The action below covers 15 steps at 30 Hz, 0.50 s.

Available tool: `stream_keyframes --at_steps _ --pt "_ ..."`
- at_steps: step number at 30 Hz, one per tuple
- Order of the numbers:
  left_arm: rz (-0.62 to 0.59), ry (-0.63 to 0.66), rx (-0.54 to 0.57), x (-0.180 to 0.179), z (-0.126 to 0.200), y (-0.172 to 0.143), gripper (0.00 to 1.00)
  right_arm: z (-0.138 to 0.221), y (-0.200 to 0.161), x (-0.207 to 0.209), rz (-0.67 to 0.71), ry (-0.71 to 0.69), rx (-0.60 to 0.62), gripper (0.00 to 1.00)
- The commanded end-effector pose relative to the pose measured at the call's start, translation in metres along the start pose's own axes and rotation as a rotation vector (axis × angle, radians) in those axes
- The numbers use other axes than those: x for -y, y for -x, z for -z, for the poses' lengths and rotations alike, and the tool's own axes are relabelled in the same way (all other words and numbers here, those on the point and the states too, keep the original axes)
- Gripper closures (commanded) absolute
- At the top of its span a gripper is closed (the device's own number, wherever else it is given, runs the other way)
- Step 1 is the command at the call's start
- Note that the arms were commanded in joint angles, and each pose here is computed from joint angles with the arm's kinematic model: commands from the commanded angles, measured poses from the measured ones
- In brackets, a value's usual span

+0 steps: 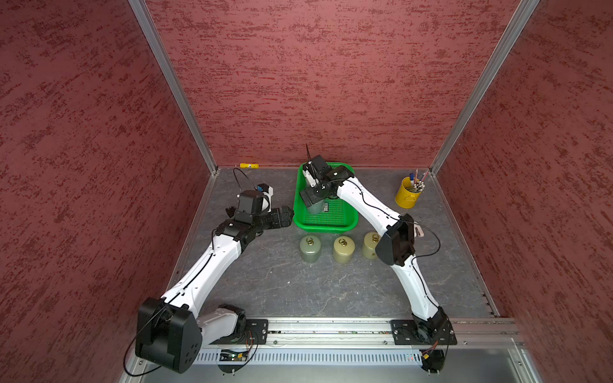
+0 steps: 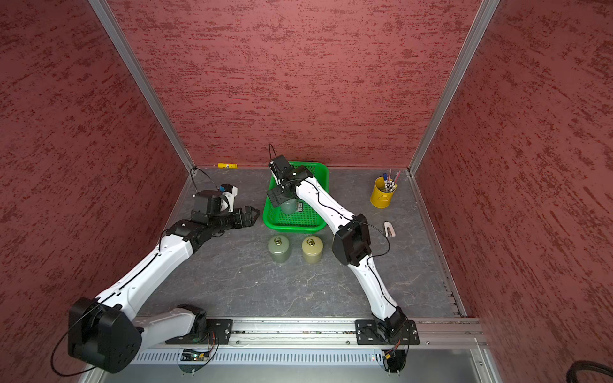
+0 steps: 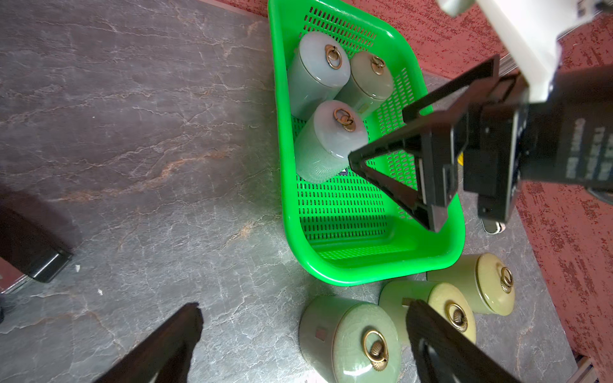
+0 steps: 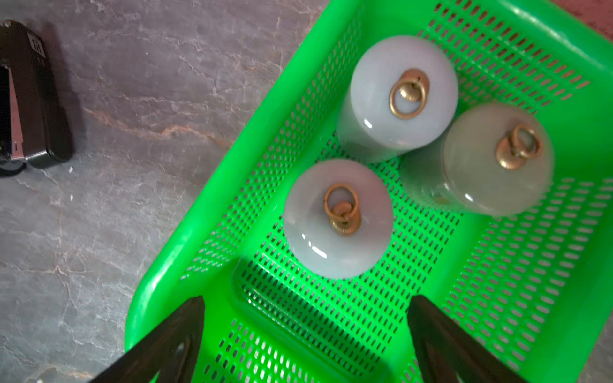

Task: Take the tea canister out of the basket
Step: Pick up the tea canister from the basket.

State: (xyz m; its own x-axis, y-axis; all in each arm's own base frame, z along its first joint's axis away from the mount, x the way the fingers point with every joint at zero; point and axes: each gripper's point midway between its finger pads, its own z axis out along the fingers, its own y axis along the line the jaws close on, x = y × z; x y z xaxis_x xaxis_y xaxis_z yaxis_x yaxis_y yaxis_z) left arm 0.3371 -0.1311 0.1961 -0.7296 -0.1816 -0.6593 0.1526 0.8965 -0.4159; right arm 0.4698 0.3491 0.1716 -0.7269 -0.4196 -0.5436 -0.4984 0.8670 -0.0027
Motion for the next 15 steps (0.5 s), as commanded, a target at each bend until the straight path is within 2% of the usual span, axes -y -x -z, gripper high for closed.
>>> stream_keyframes --at_steps 1,15 --pt "-0.004 -0.025 0.012 0.006 0.002 0.003 0.00 -0.005 -0.007 0.010 -0.031 0.001 -0.048 0.01" --pt "-0.016 -0.037 0.033 0.012 0.011 0.009 0.00 -0.037 0.005 0.015 0.036 0.002 0.010 0.01"
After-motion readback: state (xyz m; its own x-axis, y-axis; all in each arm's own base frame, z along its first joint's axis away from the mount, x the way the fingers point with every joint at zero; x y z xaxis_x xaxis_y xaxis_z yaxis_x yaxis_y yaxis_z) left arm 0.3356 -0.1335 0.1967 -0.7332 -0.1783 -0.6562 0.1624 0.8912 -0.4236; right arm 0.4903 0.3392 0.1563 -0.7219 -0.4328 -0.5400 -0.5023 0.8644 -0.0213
